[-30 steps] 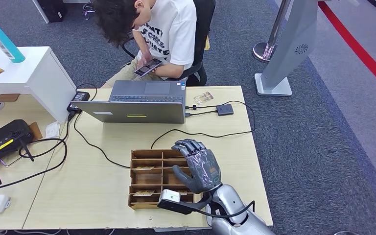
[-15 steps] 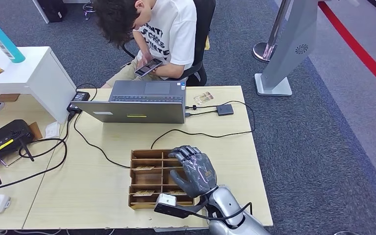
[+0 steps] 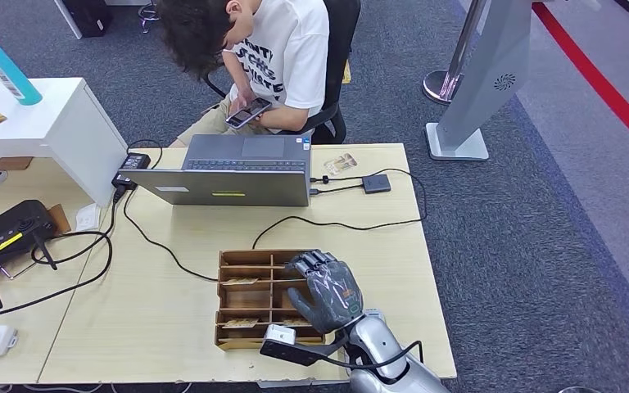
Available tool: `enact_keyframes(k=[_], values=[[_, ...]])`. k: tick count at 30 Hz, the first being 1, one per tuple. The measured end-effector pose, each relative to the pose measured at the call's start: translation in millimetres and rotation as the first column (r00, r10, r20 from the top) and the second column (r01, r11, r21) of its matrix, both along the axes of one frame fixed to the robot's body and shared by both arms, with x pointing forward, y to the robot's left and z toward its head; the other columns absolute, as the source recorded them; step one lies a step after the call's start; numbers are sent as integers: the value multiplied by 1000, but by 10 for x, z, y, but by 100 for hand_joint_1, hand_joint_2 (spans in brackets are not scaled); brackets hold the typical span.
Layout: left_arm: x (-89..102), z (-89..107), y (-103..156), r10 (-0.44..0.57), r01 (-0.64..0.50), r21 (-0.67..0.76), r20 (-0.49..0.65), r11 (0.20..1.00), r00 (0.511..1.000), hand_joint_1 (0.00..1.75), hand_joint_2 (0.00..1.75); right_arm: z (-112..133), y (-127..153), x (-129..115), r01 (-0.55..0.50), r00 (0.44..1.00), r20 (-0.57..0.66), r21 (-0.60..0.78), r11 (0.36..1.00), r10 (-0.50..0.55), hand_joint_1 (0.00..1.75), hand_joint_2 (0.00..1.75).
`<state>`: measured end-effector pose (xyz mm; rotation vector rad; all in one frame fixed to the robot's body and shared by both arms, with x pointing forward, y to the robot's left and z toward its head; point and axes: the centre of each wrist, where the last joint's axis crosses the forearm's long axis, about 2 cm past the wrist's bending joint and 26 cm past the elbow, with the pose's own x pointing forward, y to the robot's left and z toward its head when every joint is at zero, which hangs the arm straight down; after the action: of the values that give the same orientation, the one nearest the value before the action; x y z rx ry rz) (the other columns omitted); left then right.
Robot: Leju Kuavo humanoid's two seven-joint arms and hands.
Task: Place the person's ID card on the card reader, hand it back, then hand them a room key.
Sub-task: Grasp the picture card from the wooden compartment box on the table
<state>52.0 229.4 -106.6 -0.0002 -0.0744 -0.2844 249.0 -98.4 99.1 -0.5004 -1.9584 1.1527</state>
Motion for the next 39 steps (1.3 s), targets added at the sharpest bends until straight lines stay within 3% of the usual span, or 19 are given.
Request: enact_keyframes(k=[7,12,18,30,39], values=[[0,0,0,0,0,-1,1,1000,1000,0,0,-19,3,14,4,1000,-8,-11,1000,-5,104,175],[0,0,0,2,-2,-3,1,1000,1000,0,0,-17,1,37,8,1000,-7,-18,1000,-8,140,175],[0,0,0,2,-2,-3,0,1000,1000,0,0,-12,0,60,10,1000,-7,-22,1000,-10,159,175],[0,0,-1,2,-2,-4,0,1000,1000,0,0,-4,7,72,10,1000,-10,-23,1000,-11,175,175],[-1,0,-2,4,-4,-11,-2,1000,1000,0,0,30,4,82,17,999,30,-21,1000,-16,175,175]])
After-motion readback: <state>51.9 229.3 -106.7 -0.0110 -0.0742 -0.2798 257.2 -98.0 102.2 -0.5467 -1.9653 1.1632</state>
